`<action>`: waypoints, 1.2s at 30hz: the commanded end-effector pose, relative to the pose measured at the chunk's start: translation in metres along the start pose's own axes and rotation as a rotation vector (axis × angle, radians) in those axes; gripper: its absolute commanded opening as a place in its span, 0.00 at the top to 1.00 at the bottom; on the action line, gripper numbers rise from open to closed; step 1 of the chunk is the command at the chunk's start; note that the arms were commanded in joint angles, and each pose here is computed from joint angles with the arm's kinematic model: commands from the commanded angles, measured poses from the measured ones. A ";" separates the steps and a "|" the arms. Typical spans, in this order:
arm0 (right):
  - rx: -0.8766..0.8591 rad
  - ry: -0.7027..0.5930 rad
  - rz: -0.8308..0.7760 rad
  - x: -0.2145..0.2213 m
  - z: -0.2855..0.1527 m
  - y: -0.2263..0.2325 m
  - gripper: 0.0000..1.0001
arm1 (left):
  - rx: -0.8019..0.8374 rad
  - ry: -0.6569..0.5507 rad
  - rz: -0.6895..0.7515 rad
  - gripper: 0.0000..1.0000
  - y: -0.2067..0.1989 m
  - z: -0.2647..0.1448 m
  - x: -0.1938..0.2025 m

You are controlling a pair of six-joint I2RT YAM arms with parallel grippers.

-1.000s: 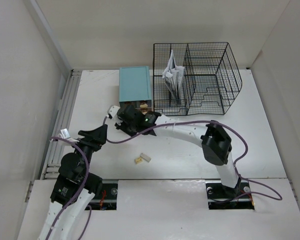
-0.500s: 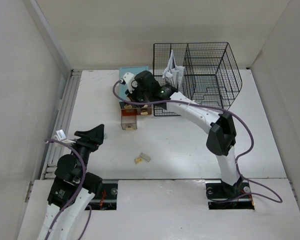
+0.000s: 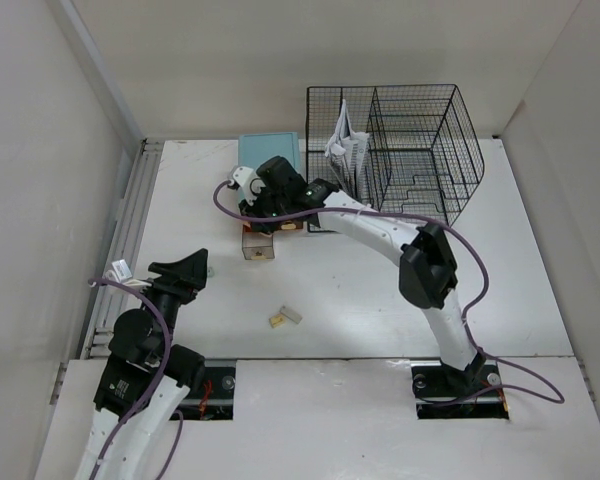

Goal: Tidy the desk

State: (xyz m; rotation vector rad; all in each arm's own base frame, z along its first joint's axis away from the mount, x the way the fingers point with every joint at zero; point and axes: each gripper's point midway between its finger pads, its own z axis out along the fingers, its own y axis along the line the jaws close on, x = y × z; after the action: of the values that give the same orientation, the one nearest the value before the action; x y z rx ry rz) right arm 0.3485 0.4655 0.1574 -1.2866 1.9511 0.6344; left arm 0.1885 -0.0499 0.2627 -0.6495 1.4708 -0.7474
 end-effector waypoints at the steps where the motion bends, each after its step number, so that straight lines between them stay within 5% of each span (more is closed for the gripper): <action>1: -0.018 -0.048 -0.009 -0.012 0.011 -0.003 1.00 | 0.172 -0.138 -0.067 0.31 -0.030 -0.034 -0.041; 15: 0.023 -0.010 0.009 -0.001 0.035 -0.015 1.00 | 0.166 -0.133 -0.064 0.30 -0.027 -0.035 -0.039; 16: 0.023 -0.010 0.009 0.000 0.035 -0.015 0.96 | 0.166 -0.133 -0.064 0.30 -0.027 -0.035 -0.039; 17: 0.023 -0.010 0.009 0.000 0.035 -0.015 0.77 | 0.166 -0.133 -0.064 0.30 -0.027 -0.035 -0.039; 20: 0.024 -0.012 0.009 -0.003 0.027 -0.014 0.55 | 0.166 -0.133 -0.064 0.30 -0.027 -0.035 -0.039; 26: 0.047 -0.064 -0.051 -0.028 -0.003 -0.003 0.44 | 0.171 -0.139 -0.058 0.30 -0.028 -0.036 -0.041; 28: 0.031 -0.087 -0.069 -0.035 -0.013 0.001 0.45 | 0.186 -0.151 -0.065 0.34 -0.033 -0.038 -0.045; 33: -0.274 -0.187 -0.162 -0.057 -0.030 0.055 0.48 | 0.356 -0.240 -0.026 0.68 -0.075 -0.067 -0.083; 36: -0.457 -0.195 -0.188 -0.055 -0.012 0.078 0.45 | 0.498 -0.297 0.030 0.73 -0.108 -0.096 -0.108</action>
State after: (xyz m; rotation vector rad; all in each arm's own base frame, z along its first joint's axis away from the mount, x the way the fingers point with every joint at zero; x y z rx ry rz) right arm 0.3198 0.4924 0.1971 -1.4477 1.7402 0.8601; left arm 0.1669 -0.0480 0.3235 -0.5146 1.3491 -0.7888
